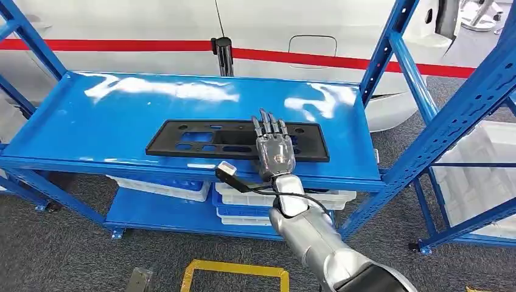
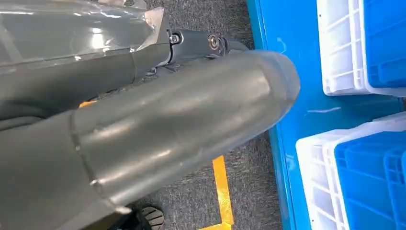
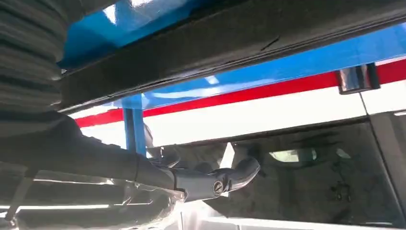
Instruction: Take the parts from the cabinet and place them on the table.
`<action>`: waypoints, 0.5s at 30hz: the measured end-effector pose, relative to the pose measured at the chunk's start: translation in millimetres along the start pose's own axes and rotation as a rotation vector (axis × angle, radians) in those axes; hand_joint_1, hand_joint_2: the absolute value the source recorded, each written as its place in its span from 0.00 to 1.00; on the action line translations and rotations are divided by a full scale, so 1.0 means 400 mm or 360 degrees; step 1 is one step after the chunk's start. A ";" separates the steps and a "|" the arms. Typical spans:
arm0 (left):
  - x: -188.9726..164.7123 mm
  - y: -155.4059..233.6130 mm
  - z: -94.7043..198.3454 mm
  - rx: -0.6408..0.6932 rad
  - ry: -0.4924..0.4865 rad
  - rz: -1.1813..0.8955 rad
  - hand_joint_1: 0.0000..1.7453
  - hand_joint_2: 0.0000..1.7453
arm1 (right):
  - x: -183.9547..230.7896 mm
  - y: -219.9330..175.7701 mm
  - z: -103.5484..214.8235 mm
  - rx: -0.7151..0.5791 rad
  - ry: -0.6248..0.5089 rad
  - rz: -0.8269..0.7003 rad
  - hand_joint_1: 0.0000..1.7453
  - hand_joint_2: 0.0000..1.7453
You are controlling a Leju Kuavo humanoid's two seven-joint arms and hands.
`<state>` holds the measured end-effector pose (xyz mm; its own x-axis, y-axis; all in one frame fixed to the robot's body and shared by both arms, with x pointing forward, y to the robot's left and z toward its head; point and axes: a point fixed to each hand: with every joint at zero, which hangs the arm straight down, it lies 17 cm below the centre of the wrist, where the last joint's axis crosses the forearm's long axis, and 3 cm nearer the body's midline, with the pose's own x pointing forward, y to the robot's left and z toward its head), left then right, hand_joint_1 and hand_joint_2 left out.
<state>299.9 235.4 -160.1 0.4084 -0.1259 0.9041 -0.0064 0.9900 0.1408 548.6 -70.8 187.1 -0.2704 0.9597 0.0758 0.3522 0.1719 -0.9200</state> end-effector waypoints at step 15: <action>-0.004 0.000 0.000 0.0003 0.0015 0.0005 0.00 0.00 | 0.048 0.015 0.010 0.0028 -0.0126 0.0011 0.81 1.00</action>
<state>299.3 235.7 -161.4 0.4168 -0.1225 0.9007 -0.0091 0.9903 0.1389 542.1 -52.4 181.4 -0.3382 0.9402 0.0396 0.3388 0.1609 -0.9270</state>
